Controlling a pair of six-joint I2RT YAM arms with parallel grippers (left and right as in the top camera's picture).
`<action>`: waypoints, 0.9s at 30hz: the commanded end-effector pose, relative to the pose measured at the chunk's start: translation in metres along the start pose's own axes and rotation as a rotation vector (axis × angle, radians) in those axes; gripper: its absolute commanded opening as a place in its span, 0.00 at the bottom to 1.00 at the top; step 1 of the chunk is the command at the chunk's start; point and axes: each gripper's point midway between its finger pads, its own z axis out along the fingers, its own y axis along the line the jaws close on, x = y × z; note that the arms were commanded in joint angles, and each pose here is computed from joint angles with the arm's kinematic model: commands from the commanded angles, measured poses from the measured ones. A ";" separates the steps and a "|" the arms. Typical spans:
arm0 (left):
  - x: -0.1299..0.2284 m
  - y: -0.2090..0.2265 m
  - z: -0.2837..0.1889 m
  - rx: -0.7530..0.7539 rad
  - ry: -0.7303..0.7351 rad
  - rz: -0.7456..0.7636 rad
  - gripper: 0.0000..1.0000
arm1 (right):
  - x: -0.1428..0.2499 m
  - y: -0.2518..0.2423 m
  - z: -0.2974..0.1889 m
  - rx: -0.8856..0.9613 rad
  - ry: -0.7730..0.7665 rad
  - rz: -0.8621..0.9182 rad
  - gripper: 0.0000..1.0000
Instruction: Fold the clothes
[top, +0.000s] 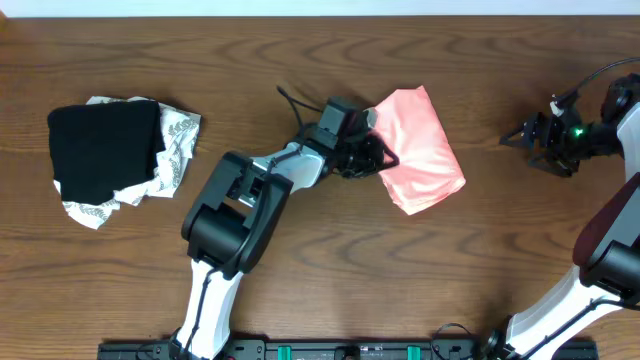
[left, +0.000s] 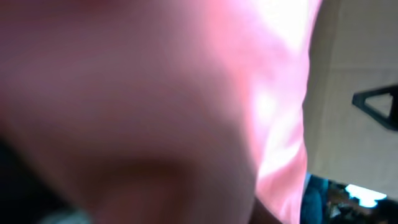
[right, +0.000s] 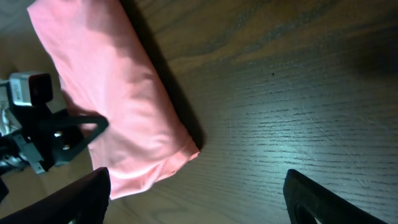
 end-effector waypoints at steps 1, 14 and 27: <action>-0.004 0.006 0.002 -0.035 -0.033 0.020 0.07 | -0.005 0.008 -0.010 -0.002 -0.033 -0.011 0.87; -0.050 -0.042 -0.063 0.056 -0.171 0.147 0.06 | -0.005 0.008 -0.010 -0.002 -0.033 -0.011 0.87; -0.113 -0.050 -0.196 0.013 -0.441 0.251 0.06 | -0.003 0.009 -0.010 -0.003 -0.023 -0.005 0.86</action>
